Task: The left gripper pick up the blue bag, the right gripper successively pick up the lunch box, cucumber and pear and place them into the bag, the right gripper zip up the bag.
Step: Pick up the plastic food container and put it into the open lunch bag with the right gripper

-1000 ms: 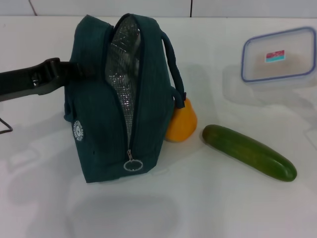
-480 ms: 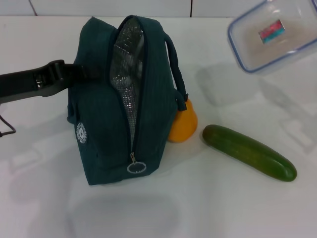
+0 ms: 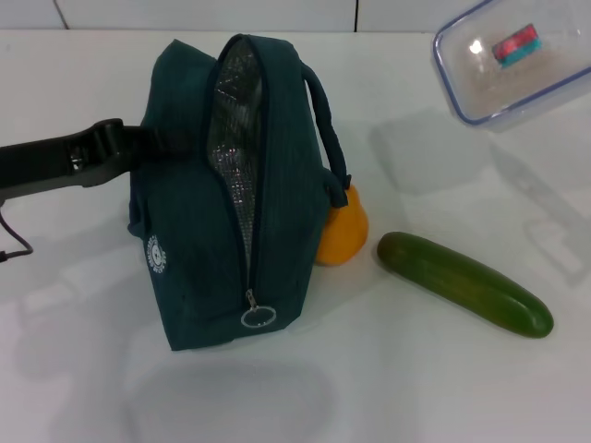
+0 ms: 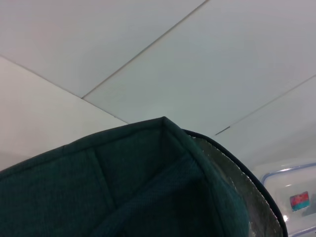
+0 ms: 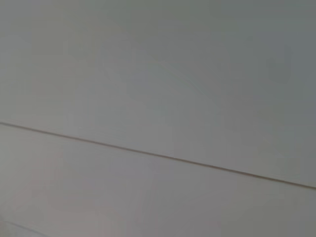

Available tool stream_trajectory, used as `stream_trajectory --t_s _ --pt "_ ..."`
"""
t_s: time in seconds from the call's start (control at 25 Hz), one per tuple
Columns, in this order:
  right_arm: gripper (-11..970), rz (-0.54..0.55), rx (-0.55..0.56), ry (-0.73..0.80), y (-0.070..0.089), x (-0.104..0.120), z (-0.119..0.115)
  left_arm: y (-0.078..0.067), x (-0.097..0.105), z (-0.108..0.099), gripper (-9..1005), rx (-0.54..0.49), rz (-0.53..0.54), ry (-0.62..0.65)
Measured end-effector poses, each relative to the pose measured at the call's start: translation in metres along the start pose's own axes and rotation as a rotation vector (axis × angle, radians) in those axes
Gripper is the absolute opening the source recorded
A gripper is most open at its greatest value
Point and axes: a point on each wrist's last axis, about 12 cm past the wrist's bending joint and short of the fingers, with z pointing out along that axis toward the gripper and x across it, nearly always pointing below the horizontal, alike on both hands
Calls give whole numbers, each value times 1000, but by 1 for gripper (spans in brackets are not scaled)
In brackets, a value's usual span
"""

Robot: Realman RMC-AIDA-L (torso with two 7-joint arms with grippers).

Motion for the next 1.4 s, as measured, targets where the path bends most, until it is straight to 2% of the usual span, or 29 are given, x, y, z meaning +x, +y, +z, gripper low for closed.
stream_trajectory --t_s 0.28,0.48,0.84,1.4 --pt "96 49 -18 -24 -1 5 -4 -2 0 2 44 10 3 12" --pt "95 88 -54 -17 0 8 7 -3 -2 4 44 17 11 15" --pt "95 141 -136 81 6 20 59 -2 -6 16 44 46 6 43" --pt "95 163 -186 229 18 42 138 -3 -8 20 44 56 33 48"
